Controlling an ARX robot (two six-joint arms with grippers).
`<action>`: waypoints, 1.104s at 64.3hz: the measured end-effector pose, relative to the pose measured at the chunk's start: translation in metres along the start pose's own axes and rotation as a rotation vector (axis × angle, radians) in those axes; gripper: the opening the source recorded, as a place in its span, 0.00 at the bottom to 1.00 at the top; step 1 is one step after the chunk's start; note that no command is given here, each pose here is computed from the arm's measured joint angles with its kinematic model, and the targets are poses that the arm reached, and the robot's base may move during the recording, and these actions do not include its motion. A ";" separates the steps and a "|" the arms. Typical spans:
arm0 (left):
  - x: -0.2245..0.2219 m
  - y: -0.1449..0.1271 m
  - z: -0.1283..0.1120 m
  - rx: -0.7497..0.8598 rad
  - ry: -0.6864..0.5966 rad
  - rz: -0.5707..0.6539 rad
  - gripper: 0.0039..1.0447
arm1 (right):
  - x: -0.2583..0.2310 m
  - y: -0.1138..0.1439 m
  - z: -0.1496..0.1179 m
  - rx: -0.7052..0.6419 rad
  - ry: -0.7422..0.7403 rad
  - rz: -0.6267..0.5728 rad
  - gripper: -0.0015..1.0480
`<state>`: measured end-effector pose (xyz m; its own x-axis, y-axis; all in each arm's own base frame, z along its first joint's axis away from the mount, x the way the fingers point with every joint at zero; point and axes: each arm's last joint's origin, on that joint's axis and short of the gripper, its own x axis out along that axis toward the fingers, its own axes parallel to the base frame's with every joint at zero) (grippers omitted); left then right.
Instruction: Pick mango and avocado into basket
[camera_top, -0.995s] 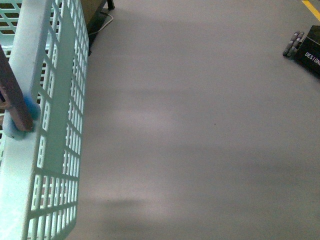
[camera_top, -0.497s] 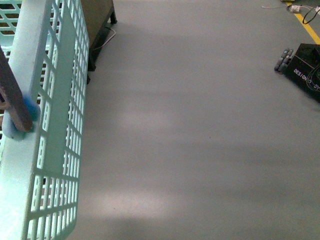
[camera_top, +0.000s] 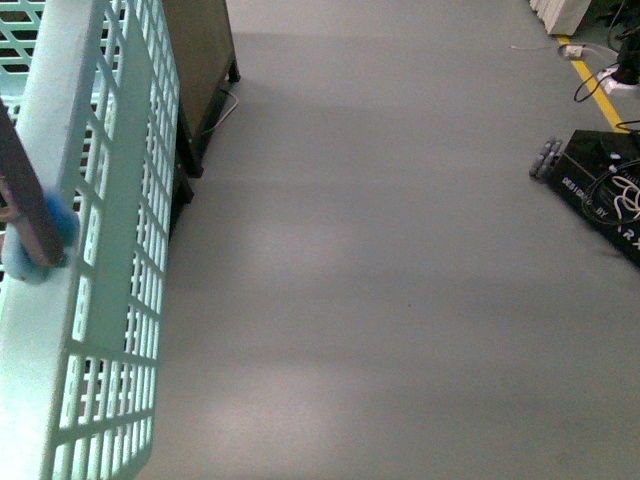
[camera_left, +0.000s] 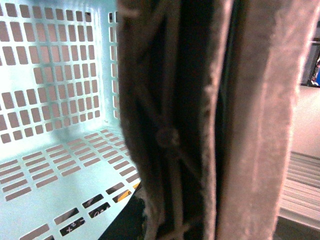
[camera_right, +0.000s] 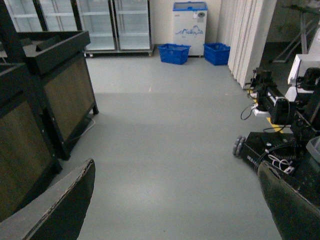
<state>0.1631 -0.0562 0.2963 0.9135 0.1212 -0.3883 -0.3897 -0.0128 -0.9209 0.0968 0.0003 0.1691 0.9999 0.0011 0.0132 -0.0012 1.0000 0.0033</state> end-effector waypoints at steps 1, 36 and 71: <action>0.000 0.000 0.000 0.000 0.000 0.000 0.14 | 0.000 0.000 0.000 0.000 0.000 0.000 0.92; 0.000 -0.001 0.000 -0.001 0.000 -0.002 0.14 | 0.000 0.000 0.000 -0.001 0.000 -0.001 0.92; 0.000 0.000 -0.001 -0.002 0.006 0.000 0.14 | 0.000 0.000 0.000 0.000 -0.001 0.000 0.92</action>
<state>0.1631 -0.0570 0.2967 0.9143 0.1153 -0.3882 -0.3891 -0.0151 -0.9211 0.0967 0.0003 0.1691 0.9999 0.0008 0.0139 -0.0008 1.0000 0.0029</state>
